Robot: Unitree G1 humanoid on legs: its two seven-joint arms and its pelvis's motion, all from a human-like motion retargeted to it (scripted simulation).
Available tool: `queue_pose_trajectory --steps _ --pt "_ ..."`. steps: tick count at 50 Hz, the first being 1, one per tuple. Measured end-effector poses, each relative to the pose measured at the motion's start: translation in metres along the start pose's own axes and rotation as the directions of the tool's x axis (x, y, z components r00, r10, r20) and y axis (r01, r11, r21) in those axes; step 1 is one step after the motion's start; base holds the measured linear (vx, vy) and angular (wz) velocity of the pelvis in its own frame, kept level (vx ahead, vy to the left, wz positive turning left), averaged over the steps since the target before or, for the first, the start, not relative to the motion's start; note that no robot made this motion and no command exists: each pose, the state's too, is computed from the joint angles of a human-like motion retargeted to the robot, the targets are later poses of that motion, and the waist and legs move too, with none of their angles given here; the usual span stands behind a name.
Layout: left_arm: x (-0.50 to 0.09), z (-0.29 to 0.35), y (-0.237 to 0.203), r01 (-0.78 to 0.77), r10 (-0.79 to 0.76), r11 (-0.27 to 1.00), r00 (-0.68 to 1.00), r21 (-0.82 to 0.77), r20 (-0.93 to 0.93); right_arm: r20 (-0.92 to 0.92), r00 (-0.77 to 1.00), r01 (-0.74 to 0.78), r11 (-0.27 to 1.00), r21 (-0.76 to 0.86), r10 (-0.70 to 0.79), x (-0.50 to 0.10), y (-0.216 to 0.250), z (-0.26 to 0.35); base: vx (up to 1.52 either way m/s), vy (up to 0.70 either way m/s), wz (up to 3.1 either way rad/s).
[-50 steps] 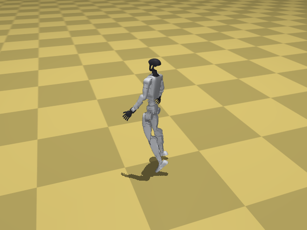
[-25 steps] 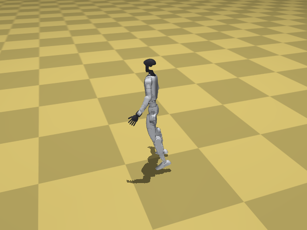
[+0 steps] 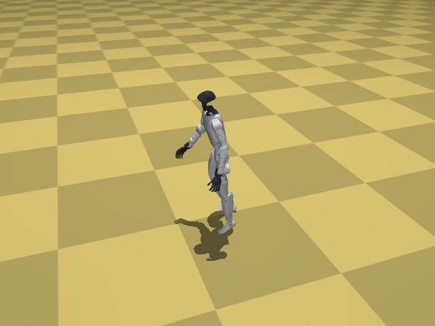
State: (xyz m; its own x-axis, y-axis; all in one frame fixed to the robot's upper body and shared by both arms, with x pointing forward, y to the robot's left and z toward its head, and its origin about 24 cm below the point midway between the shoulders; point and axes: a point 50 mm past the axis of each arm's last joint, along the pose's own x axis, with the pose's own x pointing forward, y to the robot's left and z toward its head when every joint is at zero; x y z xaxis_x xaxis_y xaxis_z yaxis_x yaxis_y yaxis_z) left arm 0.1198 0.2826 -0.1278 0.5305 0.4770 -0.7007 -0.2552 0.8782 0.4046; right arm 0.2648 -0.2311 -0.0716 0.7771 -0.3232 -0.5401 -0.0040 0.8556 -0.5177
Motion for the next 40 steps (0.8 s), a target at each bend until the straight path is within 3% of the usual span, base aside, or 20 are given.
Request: queue_pose_trajectory --steps 7,12,22,32,40 --pt "-0.001 -0.007 0.007 -0.021 0.021 1.0 0.999 -0.011 -0.027 0.24 0.95 -0.159 0.971 -0.176 0.199 -0.008 0.037 0.06 0.02 0.11 0.68" --pt "0.002 0.012 0.007 -0.005 0.009 0.998 0.998 -0.058 0.062 0.27 0.922 -0.221 0.95 -0.221 0.277 -0.014 0.053 0.068 0.05 0.03 0.7" --pt "0.001 0.037 -0.006 0.013 0.018 0.98 0.987 -0.199 0.158 0.082 0.941 -0.299 0.92 -0.254 0.329 -0.016 0.067 0.02 0.02 -0.02 0.36" --pt "-0.004 0.029 -0.022 0.057 -0.034 0.988 0.987 -0.144 0.159 -0.093 0.951 -0.308 0.923 -0.231 0.294 -0.028 0.046 -0.054 -0.07 -0.06 0.59" --pt "-0.006 0.032 -0.031 0.098 -0.073 0.987 0.979 -0.126 0.189 -0.307 0.936 -0.248 0.942 -0.224 0.174 -0.041 0.012 -0.117 -0.17 -0.04 0.92"
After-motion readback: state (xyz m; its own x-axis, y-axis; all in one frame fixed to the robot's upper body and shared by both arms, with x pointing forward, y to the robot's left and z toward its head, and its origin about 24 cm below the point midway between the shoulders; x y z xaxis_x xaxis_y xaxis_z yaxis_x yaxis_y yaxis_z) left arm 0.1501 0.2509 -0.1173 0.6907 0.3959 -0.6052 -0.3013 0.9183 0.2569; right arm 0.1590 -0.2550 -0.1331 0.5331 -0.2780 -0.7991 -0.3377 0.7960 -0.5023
